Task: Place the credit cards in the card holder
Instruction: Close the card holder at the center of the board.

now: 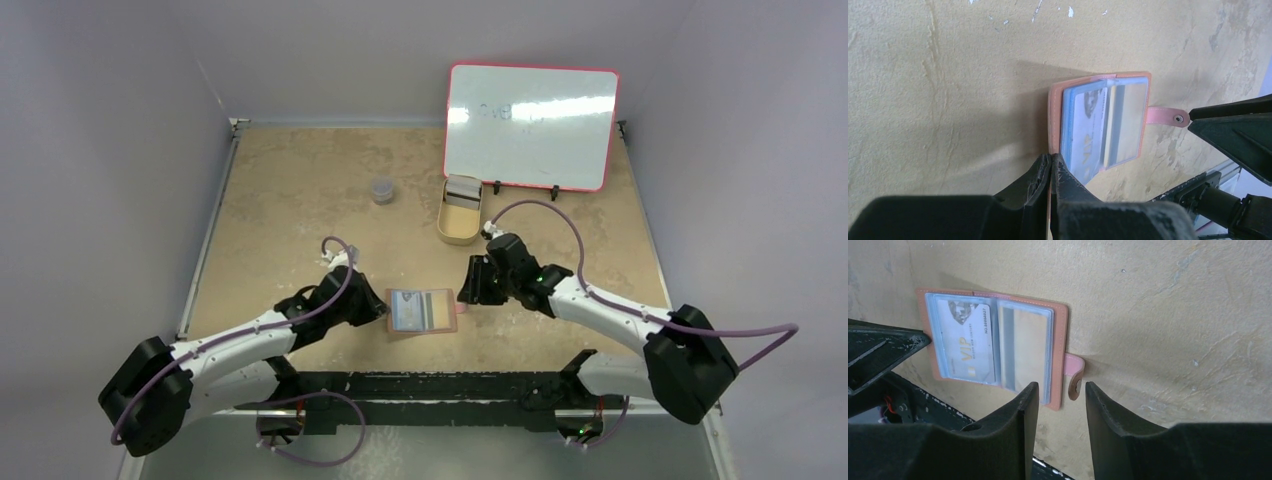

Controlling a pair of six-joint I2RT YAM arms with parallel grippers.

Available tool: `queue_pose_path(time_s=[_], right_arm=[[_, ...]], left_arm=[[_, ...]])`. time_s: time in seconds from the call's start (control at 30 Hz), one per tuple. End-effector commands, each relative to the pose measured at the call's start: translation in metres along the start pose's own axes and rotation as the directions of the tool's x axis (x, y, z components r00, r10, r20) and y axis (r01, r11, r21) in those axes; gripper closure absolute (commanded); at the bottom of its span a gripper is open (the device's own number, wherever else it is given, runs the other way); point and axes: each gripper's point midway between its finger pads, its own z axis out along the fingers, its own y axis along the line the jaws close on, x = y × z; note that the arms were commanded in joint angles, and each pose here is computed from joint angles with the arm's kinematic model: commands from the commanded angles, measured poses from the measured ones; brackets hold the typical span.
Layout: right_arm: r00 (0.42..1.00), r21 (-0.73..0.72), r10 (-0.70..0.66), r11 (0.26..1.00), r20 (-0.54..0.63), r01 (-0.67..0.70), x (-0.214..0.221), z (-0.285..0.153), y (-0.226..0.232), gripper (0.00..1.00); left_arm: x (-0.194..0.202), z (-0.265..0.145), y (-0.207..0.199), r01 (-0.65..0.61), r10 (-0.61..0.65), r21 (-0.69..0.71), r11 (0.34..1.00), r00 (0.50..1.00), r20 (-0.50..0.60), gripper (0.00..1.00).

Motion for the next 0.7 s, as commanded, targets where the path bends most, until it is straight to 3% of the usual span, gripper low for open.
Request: queue_pose_path(time_s=[0.0,0.13,0.4,0.67], right_arm=[[1.0,-0.061,-0.015,0.998,0.025,0.016,-0.002,0.006,0.007,0.59],[1.0,-0.034,-0.002,0.999,0.011,0.002,0.007,0.012,-0.003,0.64],[1.0,-0.058,0.001,0.998,0.017,0.0,0.006,0.013,0.001,0.84],[1.0,-0.082,0.009,0.997,0.03,-0.007,0.007,0.01,0.003,0.97]], left_arm=[[-0.015,-0.004,-0.008,-0.011,0.01,0.013,1.0,0.998,0.058,1.0],[-0.018,-0.003,-0.011,-0.017,0.016,0.009,1.0,0.998,0.063,1.0],[-0.019,-0.003,-0.019,-0.014,0.012,0.034,0.999,0.998,0.057,1.0],[-0.021,-0.006,-0.029,0.006,-0.011,0.082,0.997,0.998,0.06,1.0]])
